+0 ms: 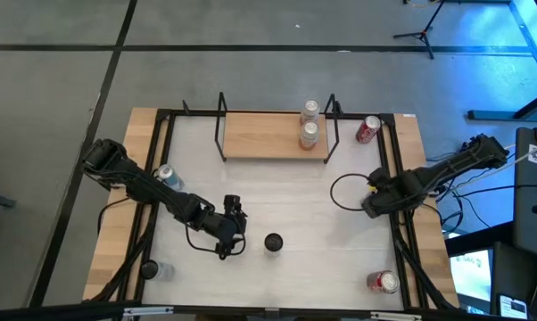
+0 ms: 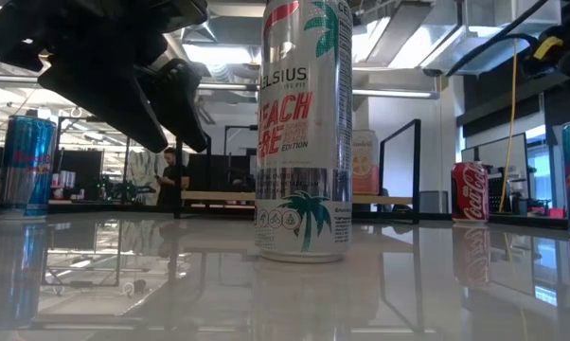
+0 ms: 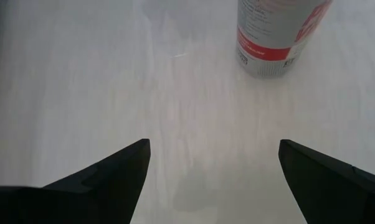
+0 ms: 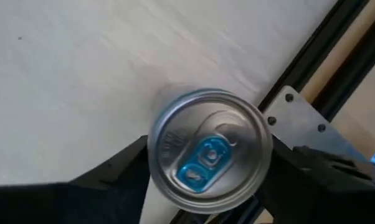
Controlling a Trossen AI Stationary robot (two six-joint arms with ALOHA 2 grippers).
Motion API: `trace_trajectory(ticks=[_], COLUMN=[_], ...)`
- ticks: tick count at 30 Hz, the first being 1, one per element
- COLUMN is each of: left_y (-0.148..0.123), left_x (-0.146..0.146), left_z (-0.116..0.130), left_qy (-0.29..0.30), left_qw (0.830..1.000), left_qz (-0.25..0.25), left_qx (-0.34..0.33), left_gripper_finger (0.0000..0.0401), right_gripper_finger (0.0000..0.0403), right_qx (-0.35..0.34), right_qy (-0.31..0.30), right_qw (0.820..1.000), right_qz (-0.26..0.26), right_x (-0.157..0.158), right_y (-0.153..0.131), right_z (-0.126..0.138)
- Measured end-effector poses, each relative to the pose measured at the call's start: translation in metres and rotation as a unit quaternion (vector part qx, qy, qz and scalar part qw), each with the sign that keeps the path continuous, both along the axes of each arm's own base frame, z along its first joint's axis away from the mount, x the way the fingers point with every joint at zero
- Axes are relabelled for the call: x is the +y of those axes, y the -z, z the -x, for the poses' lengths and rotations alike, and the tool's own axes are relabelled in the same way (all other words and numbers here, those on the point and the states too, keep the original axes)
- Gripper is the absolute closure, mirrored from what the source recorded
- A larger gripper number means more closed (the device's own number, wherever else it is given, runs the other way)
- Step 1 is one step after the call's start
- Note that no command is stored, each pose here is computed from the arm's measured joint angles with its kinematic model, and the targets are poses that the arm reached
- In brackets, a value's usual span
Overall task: Place canned beverage on shelf
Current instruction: Put the right blue soda can on the shelf
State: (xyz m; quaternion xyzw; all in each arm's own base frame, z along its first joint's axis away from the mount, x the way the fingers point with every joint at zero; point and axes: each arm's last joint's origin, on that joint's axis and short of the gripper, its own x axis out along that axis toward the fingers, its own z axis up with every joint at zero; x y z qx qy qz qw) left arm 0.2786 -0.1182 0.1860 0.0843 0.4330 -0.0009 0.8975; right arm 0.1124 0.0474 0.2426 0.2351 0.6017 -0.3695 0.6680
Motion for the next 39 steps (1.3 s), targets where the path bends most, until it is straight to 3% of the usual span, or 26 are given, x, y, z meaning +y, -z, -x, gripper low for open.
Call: trace_trajectory(ticks=[4, 13, 19, 28, 34, 39], left_y=[0.000, 0.000, 0.000, 0.002, -0.003, -0.009], left_x=[0.000, 0.000, 0.000, 0.001, 0.004, 0.007], left_z=[0.000, 0.000, 0.000, 0.003, 0.009, 0.016], left_qy=[0.000, 0.000, 0.005, 0.014, 0.012, 0.013], left_qw=[1.000, 1.000, 1.000, 1.000, 0.999, 0.999], left_qz=[0.000, 0.000, -0.004, -0.012, -0.018, -0.023], left_qx=[0.000, 0.000, 0.001, 0.019, 0.031, 0.040], left_gripper_finger=[0.0056, 0.0056, 0.0056, 0.0056, 0.0056, 0.0056], right_gripper_finger=[0.0186, 0.0162, 0.0189, 0.0187, 0.0193, 0.0191], right_qx=[-0.008, -0.028, -0.076, -0.217, -0.251, -0.258], right_qy=[-0.017, -0.051, -0.100, -0.210, -0.266, -0.300], right_qw=[1.000, 0.998, 0.992, 0.953, 0.930, 0.918], right_qz=[0.012, 0.007, -0.001, 0.005, 0.030, 0.016], right_x=[0.000, 0.002, 0.006, 0.017, 0.009, -0.009], right_y=[0.000, 0.000, -0.006, -0.019, -0.018, -0.018], right_z=[-0.001, -0.006, -0.017, -0.047, -0.076, -0.103])
